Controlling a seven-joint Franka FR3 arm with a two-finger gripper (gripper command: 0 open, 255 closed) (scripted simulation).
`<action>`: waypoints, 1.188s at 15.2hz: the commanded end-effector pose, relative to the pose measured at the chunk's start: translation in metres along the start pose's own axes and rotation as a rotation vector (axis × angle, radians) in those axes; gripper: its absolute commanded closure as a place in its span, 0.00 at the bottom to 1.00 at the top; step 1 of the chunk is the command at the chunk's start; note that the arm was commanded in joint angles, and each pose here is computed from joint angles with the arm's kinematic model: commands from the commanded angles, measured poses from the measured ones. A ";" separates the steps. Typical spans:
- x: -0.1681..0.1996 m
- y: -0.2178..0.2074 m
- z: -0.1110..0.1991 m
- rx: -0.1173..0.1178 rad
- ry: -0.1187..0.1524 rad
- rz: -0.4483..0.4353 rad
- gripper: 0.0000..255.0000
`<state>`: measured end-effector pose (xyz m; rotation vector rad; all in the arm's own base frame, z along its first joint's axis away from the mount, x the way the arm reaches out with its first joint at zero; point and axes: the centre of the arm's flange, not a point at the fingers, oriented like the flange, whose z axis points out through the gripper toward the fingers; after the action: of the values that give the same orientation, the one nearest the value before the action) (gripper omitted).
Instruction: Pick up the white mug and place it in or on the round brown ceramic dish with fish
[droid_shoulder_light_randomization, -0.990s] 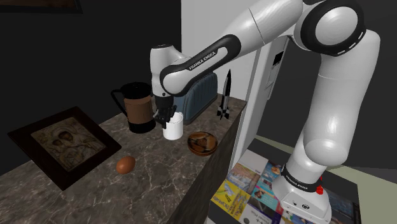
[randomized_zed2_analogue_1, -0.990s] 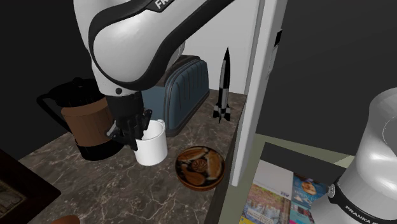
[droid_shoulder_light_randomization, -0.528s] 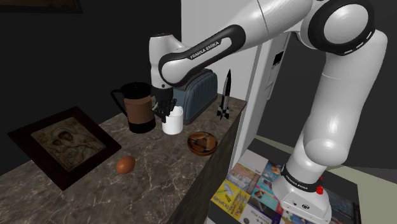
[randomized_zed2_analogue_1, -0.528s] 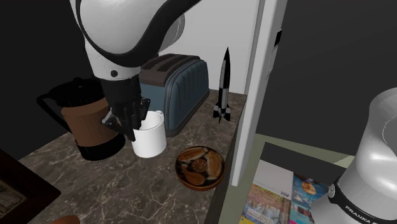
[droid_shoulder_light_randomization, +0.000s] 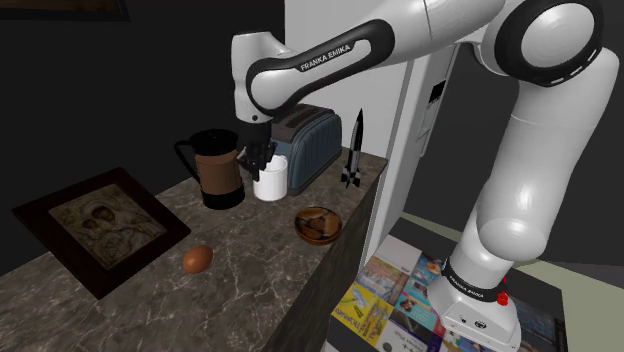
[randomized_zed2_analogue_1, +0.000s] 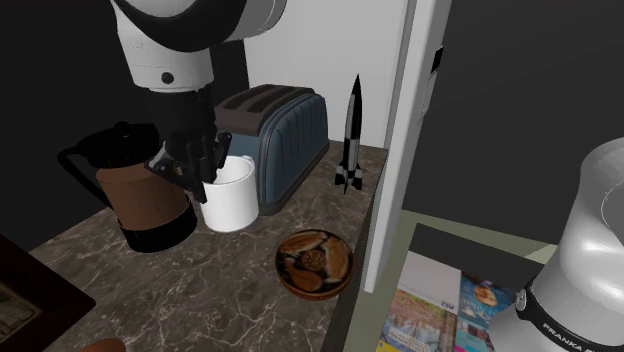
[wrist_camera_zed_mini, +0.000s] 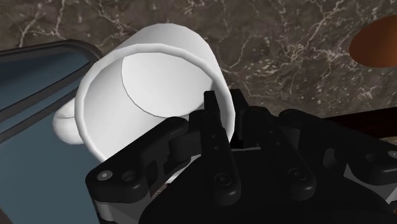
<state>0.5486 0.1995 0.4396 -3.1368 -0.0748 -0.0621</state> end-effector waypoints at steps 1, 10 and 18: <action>0.001 0.001 -0.012 0.000 0.000 0.000 1.00; -0.036 0.005 -0.053 0.000 0.000 0.000 1.00; -0.138 0.015 -0.079 0.000 0.000 0.000 1.00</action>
<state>0.4231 0.1789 0.5118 -3.1372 -0.0752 -0.0621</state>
